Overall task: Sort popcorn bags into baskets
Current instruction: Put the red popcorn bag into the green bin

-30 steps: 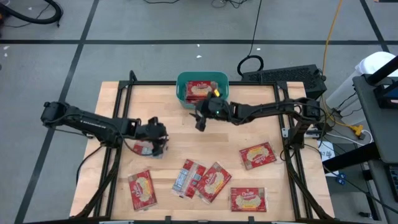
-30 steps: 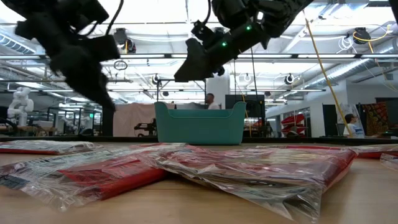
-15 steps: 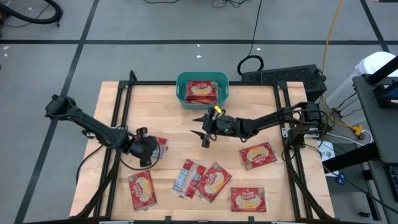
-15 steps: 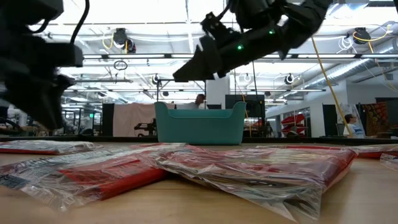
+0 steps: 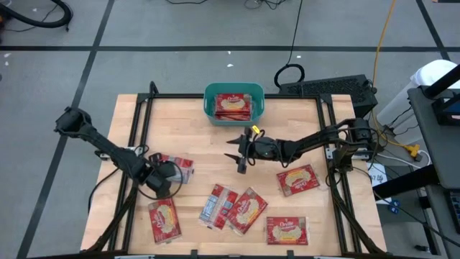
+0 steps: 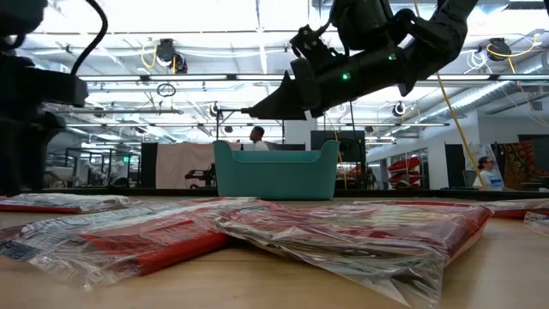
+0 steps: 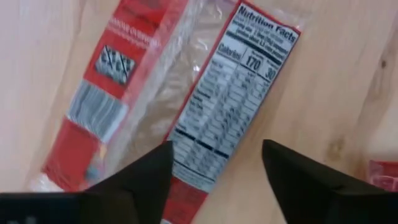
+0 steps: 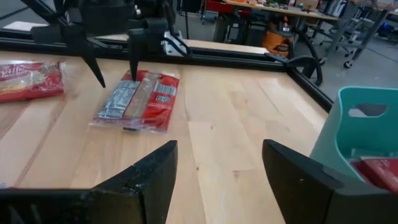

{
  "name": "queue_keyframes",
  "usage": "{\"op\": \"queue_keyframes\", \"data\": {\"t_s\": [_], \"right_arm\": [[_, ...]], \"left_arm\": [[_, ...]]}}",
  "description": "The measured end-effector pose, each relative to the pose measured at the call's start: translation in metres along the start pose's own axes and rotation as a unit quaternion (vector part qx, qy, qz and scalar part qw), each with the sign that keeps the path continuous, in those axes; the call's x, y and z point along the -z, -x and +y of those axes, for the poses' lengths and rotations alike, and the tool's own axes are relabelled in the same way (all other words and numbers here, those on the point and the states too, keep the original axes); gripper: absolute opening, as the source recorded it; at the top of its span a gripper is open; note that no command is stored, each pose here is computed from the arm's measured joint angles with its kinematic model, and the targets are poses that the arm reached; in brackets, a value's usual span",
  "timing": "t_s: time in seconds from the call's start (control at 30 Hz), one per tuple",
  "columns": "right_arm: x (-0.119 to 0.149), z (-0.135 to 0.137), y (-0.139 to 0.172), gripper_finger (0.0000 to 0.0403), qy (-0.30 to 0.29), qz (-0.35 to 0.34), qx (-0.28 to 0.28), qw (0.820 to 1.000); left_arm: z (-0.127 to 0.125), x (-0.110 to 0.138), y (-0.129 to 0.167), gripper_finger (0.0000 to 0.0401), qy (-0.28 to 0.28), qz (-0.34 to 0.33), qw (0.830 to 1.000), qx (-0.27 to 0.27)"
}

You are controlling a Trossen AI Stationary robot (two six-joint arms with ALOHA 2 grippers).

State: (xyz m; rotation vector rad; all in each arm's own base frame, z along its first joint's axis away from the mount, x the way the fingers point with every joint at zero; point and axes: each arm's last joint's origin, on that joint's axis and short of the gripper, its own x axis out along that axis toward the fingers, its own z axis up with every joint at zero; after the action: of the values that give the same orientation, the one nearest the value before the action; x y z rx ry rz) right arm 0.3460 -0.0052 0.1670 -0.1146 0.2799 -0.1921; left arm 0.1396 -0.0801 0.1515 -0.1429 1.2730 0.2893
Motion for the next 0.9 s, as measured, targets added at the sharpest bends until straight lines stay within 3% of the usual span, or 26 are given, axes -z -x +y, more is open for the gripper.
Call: {"op": "queue_keyframes", "data": {"t_s": [0.13, 0.27, 0.43, 0.77, 0.9], "right_arm": [[0.003, 0.000, 0.001, 0.0226, -0.008, 0.004, 0.000, 1.000], [0.005, 0.000, 0.002, 0.0226, -0.010, 0.007, -0.001, 1.000], [0.006, 0.000, 0.002, 0.0226, -0.009, 0.010, -0.001, 1.000], [0.006, 0.000, 0.002, 0.0226, -0.009, 0.009, -0.001, 1.000], [0.006, 0.000, 0.002, 0.0226, -0.009, 0.009, -0.001, 1.000]], "left_arm": [[0.002, 0.008, 0.001, 0.0292, 0.025, 0.021, 0.999, -0.021], [0.010, 0.018, 0.004, 0.0291, 0.060, 0.068, 0.994, -0.069], [0.009, 0.019, 0.004, 0.0257, 0.056, 0.085, 0.993, -0.055], [0.007, 0.021, -0.016, 0.0204, 0.028, 0.124, 0.987, -0.097], [0.005, 0.016, -0.020, 0.0144, -0.004, 0.118, 0.990, -0.076]]}}
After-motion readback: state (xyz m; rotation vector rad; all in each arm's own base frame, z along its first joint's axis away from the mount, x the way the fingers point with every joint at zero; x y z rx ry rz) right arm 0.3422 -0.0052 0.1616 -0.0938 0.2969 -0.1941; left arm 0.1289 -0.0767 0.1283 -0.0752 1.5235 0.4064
